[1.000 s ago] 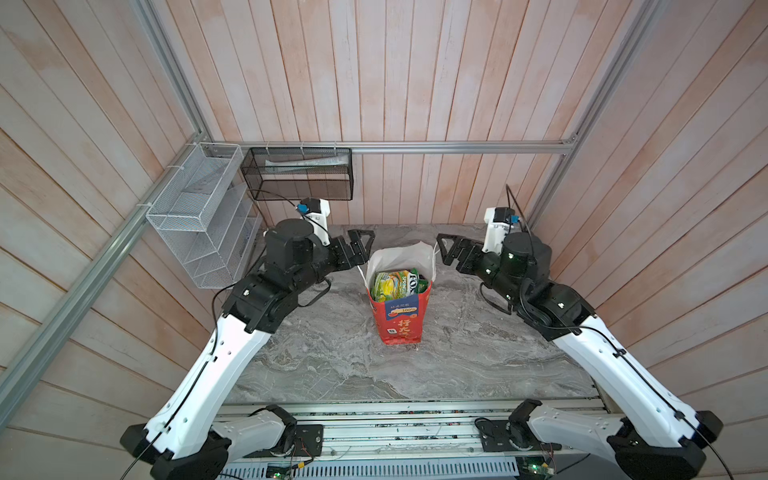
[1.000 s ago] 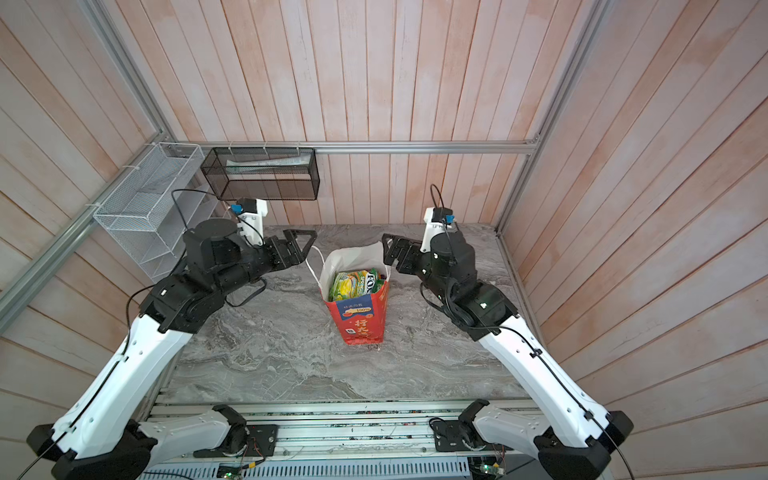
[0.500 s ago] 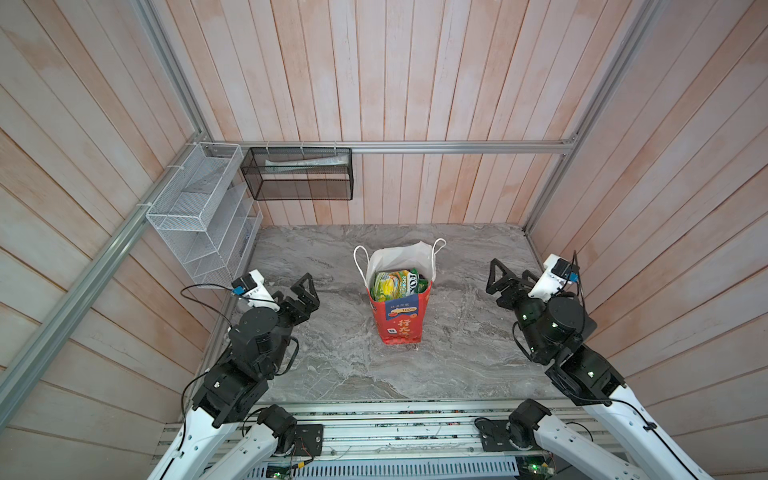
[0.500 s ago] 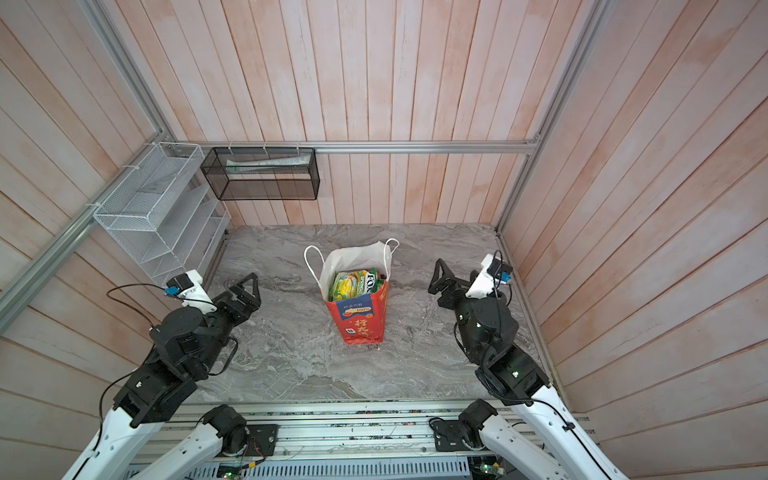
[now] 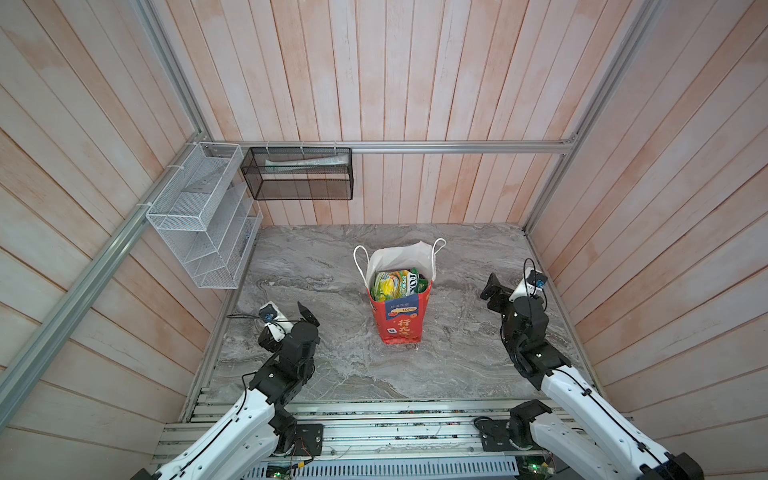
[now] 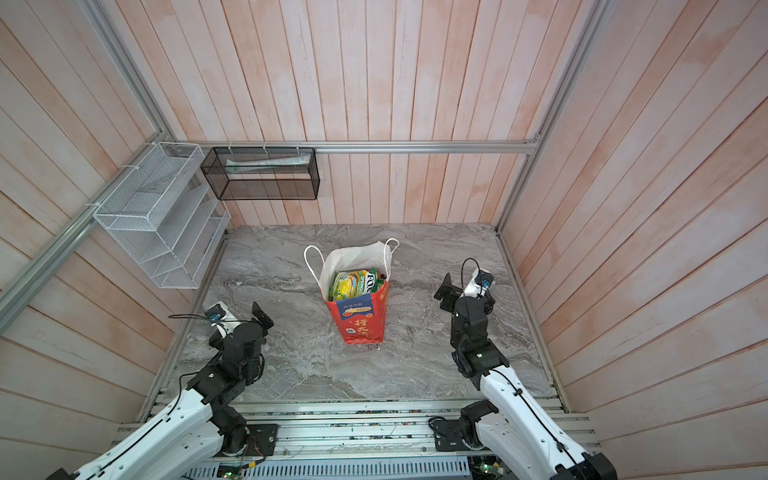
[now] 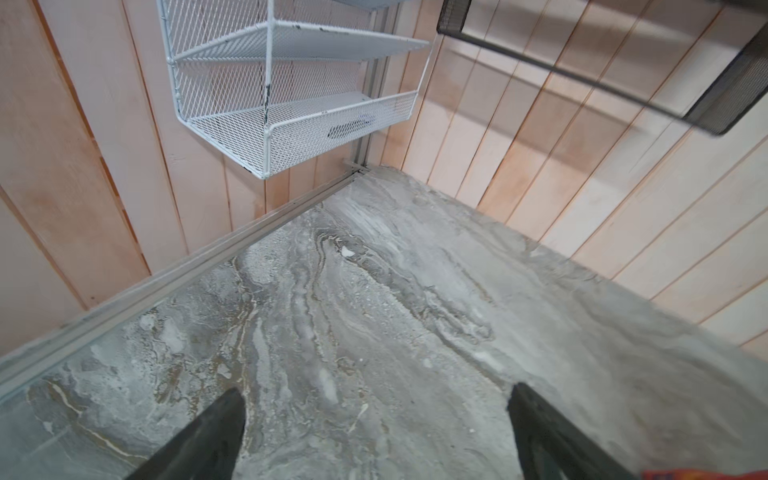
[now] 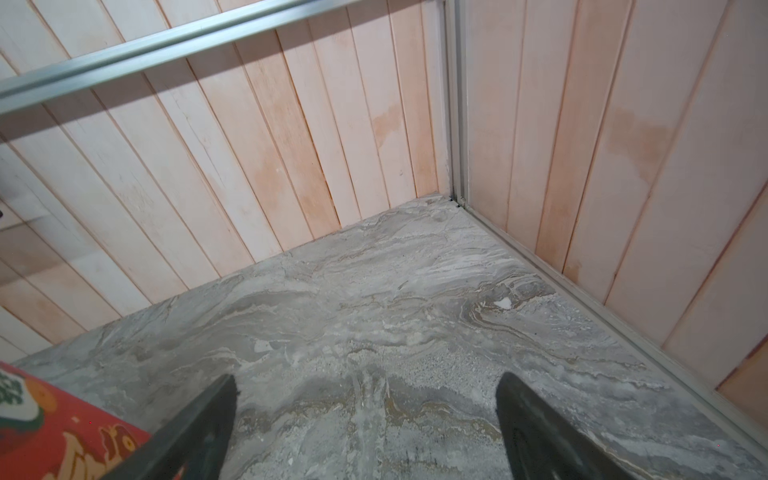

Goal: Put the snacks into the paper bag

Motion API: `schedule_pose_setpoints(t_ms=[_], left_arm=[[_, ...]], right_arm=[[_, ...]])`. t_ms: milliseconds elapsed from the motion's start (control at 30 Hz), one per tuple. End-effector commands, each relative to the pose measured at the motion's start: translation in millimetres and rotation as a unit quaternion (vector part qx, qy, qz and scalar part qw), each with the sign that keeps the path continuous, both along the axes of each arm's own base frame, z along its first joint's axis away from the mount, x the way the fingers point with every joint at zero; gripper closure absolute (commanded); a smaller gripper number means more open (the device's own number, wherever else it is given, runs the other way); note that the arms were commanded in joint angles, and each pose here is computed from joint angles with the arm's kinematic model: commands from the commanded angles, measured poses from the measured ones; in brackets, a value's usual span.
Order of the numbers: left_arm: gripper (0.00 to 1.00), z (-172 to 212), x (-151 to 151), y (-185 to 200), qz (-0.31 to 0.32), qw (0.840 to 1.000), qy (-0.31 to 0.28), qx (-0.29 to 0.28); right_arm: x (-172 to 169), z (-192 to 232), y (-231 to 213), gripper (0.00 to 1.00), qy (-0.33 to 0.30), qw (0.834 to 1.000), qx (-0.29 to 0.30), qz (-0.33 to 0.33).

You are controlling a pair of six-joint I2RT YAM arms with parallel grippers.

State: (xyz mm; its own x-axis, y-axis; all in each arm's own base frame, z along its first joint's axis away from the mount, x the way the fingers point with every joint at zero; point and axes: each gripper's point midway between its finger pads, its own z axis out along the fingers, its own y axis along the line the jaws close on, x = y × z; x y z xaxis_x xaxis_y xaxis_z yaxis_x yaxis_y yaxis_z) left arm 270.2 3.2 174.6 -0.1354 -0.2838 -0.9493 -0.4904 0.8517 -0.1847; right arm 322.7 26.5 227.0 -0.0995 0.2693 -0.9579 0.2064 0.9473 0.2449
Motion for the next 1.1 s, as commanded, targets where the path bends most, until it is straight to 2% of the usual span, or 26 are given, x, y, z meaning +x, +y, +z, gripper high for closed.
schedule_pose_setpoints(t_ms=[0,167,267,433,633,800,900,1000,1067], left_arm=[[0.0,22.4,13.2,2.8,0.022,0.999,-0.04,0.028],[0.0,12.0,27.2,-1.1,-0.004,0.998,-0.034,0.05],[0.0,17.8,28.2,-9.1,-0.052,0.995,-0.06,0.061],[0.0,25.5,17.3,0.4,-0.068,0.99,-0.098,0.07],[0.0,-1.7,24.6,9.0,-0.061,0.992,-0.061,0.096],[0.0,-12.8,29.2,14.8,-0.065,0.99,-0.076,0.094],[0.0,-9.2,31.0,5.8,-0.114,0.984,-0.107,0.085],[0.0,-11.1,34.8,12.5,-0.112,0.985,-0.115,0.066],[0.0,-10.2,40.4,6.4,-0.138,0.981,-0.117,0.069]], right_arm=[[4.9,13.9,4.3,0.02,-0.07,0.997,-0.02,0.026],[15.4,-7.3,-7.8,0.02,-0.036,0.998,-0.05,0.004],[19.3,-19.6,-15.6,0.02,-0.012,0.997,-0.074,-0.014],[22.3,-37.8,-31.4,0.02,0.013,0.995,-0.093,-0.041],[23.3,-56.1,-40.3,0.02,0.043,0.991,-0.108,-0.059],[20.8,-72.4,-41.1,0.02,0.042,0.99,-0.128,-0.039],[18.4,-82.1,-43.8,0.02,0.042,0.99,-0.128,-0.029],[16.8,-84.9,-43.6,0.02,0.033,0.991,-0.127,-0.018],[17.5,-83.1,-41.3,0.02,0.026,0.991,-0.13,-0.01]])
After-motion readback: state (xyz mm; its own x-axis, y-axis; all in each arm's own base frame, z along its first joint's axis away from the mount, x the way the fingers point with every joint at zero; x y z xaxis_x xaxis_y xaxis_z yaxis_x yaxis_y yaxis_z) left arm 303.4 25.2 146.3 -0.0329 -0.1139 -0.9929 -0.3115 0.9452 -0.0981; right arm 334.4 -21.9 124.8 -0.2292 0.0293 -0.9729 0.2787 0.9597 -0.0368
